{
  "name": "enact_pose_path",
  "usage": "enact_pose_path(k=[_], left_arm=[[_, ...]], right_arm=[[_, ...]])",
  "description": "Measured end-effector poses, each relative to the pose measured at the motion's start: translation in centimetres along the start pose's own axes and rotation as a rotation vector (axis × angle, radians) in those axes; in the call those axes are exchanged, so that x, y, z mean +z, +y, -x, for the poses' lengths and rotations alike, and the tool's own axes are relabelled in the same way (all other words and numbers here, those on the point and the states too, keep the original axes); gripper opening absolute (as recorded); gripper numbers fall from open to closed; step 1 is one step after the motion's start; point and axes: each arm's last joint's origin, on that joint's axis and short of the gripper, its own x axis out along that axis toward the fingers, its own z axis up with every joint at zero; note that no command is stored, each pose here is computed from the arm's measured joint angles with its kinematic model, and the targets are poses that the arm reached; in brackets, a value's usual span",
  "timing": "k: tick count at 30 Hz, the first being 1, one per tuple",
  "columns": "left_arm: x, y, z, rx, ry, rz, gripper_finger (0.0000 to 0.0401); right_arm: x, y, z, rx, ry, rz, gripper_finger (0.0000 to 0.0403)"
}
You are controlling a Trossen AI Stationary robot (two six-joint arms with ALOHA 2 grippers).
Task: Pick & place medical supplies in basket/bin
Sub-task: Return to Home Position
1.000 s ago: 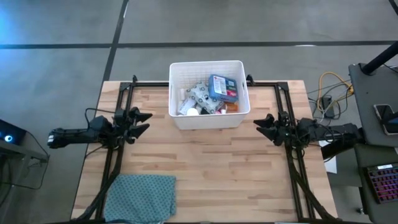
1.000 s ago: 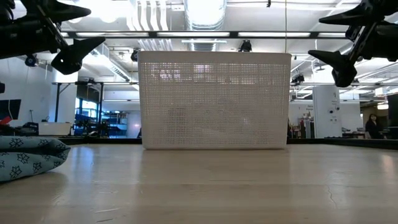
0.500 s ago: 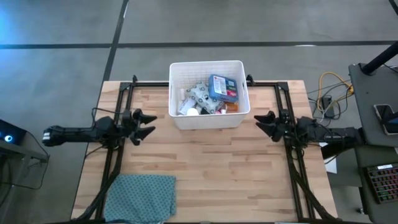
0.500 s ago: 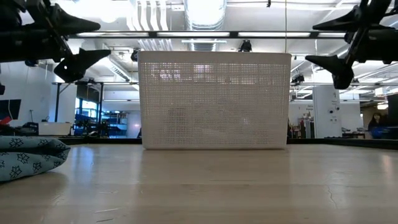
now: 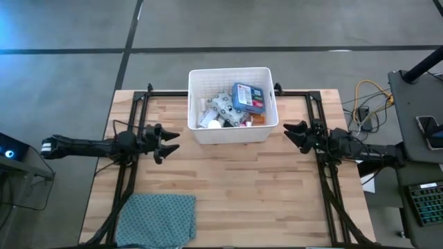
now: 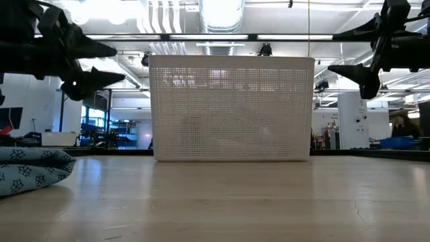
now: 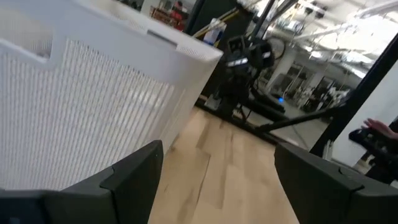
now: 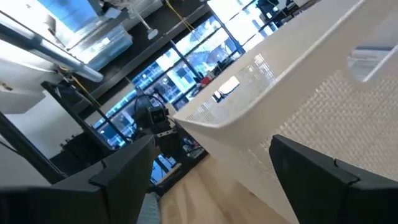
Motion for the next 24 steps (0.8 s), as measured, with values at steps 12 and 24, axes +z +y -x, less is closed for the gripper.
enact_pose_path(k=[12, 24], left_arm=[[-1.3, 0.4, -0.8, 0.053, 0.118, -0.02, 0.0287], [-2.2, 0.8, -1.2, 0.092, 0.203, -0.035, 0.0287]], right_arm=[[-0.2, -0.1, -0.1, -0.012, 0.018, 0.005, 0.0301], [-0.2, -0.1, -0.1, -0.012, 0.017, 0.005, 0.0309]])
